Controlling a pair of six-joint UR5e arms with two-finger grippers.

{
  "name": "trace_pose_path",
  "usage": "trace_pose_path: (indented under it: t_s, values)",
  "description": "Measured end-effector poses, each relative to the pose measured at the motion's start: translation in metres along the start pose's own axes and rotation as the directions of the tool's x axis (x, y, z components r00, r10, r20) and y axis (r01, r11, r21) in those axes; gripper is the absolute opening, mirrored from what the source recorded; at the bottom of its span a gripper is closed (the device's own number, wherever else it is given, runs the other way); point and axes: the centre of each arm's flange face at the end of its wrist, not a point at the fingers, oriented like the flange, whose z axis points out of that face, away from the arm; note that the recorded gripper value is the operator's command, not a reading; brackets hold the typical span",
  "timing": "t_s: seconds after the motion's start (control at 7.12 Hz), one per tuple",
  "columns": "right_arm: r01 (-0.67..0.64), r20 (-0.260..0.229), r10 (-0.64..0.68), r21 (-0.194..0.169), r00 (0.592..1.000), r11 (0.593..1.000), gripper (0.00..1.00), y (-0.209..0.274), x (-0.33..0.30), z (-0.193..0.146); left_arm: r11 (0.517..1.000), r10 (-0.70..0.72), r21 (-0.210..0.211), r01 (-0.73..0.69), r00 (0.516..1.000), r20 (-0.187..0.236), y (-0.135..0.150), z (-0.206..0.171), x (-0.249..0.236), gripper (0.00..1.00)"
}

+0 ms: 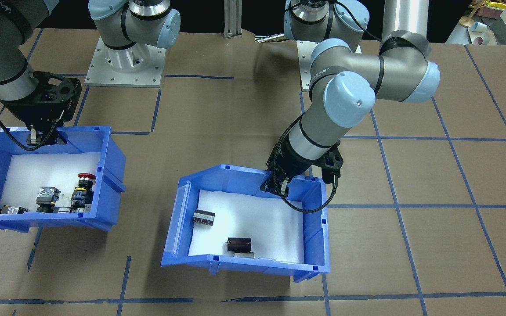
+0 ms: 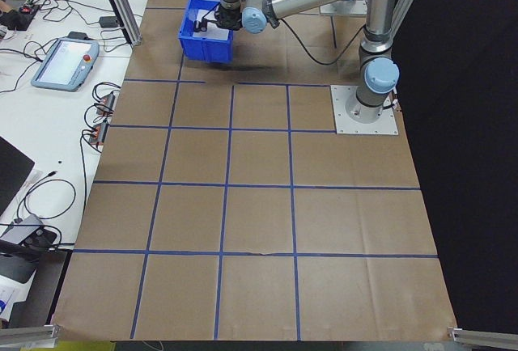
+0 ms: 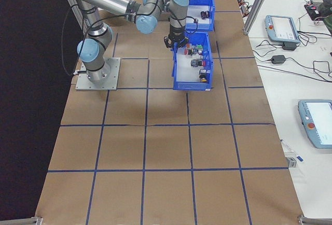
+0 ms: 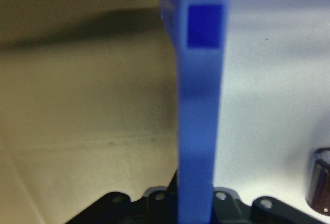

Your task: Place battery box in front

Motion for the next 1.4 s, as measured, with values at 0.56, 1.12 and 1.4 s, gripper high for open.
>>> trace_pose_path:
  t_s: [0.56, 1.12, 1.4]
  values:
    - [0.004, 0.003, -0.004, -0.006, 1.0, 1.0, 0.05, 0.003, -0.002, 0.002, 0.999, -0.053, 0.001, 0.054, 0.998, -0.042, 0.019, 0.051, 0.014, 0.15]
    - [0.001, 0.006, -0.001, -0.008, 1.0, 1.0, 0.05, 0.006, -0.002, 0.003, 0.994, -0.035, 0.1, 0.041, 0.997, -0.067, 0.037, 0.053, 0.027, 0.9]
    - [0.002, 0.005, -0.002, -0.009, 1.0, 1.0, 0.05, 0.006, -0.002, 0.003, 0.992, -0.027, 0.121, 0.032, 0.999, -0.041, 0.047, 0.002, 0.024, 0.9]
